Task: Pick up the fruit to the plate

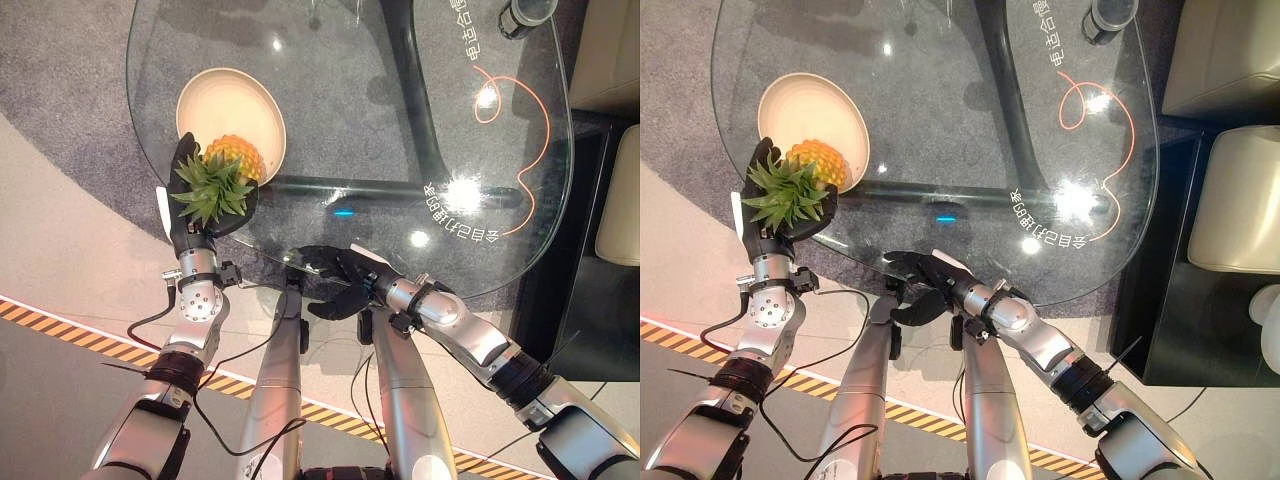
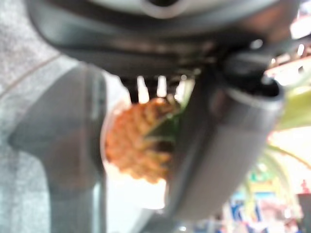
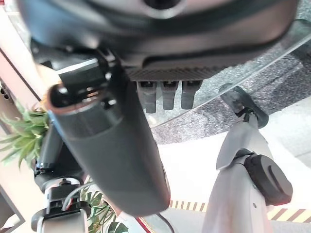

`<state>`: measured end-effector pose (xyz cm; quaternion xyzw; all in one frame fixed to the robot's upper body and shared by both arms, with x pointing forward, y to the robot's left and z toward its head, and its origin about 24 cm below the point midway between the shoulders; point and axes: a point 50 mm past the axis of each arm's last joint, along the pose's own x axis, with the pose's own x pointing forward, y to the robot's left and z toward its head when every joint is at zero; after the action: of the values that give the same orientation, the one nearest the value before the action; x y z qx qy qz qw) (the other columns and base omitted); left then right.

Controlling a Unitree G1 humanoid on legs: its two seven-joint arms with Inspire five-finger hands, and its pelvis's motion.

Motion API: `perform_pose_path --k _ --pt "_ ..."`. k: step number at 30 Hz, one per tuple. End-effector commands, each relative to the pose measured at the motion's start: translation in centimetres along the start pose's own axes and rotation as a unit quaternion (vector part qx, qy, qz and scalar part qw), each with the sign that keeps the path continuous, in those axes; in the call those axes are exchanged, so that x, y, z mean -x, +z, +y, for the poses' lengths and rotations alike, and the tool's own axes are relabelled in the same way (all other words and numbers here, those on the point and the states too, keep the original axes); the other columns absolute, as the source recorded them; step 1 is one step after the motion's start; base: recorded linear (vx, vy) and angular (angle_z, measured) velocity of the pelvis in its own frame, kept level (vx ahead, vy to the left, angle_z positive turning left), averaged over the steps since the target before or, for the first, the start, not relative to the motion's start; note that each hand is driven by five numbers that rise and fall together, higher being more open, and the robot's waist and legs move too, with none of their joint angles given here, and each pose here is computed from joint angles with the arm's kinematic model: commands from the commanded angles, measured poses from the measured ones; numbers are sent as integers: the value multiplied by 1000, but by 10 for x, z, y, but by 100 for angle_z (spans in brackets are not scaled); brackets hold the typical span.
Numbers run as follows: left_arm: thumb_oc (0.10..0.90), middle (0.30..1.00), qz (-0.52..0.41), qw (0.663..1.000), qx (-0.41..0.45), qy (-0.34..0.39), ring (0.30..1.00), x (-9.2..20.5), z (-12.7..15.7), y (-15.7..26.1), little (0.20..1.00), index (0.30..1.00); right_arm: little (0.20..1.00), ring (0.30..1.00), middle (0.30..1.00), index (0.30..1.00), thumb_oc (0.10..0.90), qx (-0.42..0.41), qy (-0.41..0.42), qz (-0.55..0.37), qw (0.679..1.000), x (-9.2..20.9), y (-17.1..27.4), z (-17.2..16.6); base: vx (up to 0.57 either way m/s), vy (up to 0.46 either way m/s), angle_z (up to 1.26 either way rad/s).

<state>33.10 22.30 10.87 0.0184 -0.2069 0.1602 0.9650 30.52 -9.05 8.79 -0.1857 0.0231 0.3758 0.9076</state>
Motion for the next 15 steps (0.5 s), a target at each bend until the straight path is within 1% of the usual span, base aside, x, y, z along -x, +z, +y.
perform_pose_path --k 1,15 --pt "800 900 -4 999 19 30 900 7 10 -1 900 900 900 900 900 900 800 -5 36 -99 994 5 28 25 0 0 0" --pt "800 900 23 999 21 39 900 16 18 -10 900 900 900 900 900 900 800 -7 37 -97 995 7 25 27 0 0 0"
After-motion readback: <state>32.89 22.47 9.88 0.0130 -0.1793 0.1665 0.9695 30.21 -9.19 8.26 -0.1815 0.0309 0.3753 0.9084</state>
